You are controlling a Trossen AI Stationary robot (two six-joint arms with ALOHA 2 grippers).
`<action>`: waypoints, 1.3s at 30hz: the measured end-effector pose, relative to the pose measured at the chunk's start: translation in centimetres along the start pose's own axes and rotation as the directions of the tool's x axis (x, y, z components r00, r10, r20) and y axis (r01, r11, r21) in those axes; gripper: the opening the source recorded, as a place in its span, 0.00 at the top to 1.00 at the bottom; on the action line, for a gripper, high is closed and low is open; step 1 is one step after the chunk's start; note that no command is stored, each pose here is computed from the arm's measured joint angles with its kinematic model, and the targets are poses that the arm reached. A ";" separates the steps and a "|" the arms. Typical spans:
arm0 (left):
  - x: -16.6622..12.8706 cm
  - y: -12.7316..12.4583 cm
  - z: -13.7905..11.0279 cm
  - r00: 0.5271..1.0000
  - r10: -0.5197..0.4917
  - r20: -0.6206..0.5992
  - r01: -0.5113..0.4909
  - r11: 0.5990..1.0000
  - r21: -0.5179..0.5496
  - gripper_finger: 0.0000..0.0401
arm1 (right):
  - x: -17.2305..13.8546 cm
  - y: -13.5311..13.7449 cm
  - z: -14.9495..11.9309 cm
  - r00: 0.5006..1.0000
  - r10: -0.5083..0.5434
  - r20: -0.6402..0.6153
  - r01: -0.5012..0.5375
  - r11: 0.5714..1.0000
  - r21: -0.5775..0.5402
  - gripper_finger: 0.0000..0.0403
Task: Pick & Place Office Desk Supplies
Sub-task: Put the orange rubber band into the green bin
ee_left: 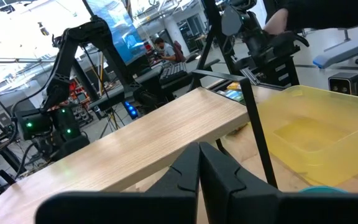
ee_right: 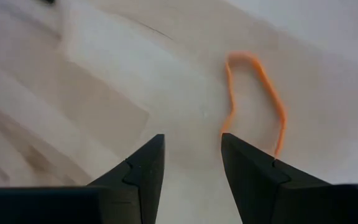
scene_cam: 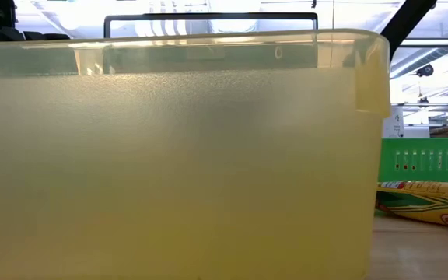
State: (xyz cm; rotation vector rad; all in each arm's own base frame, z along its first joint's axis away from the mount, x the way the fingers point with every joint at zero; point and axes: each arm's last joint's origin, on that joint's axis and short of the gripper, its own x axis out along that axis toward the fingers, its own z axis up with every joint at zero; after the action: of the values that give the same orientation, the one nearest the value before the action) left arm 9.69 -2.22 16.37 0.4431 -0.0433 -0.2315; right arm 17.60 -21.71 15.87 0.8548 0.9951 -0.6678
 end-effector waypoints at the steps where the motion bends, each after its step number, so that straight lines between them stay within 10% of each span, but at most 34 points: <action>1: 0.0 0.0 0.0 1.000 0.000 0.000 0.000 1.000 0.000 0.97 | -0.1 0.1 0.2 1.000 0.001 0.005 -0.001 0.998 -0.056 0.62; 11: 0.0 0.0 0.0 1.000 -0.001 0.000 0.001 1.000 0.000 0.97 | -1.9 0.7 2.4 0.991 -0.105 0.086 0.129 0.928 -0.350 0.70; 39: 0.0 0.0 0.0 1.000 0.000 0.000 0.000 1.000 0.000 0.97 | 2.6 -0.4 1.4 0.956 -0.191 -0.222 0.113 0.940 -0.323 0.66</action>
State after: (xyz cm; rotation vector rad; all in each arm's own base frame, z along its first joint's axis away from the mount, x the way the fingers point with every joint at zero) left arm 9.69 -2.23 16.36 0.4432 -0.0435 -0.2319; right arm 18.93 -23.42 13.78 0.5982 1.3666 -0.5242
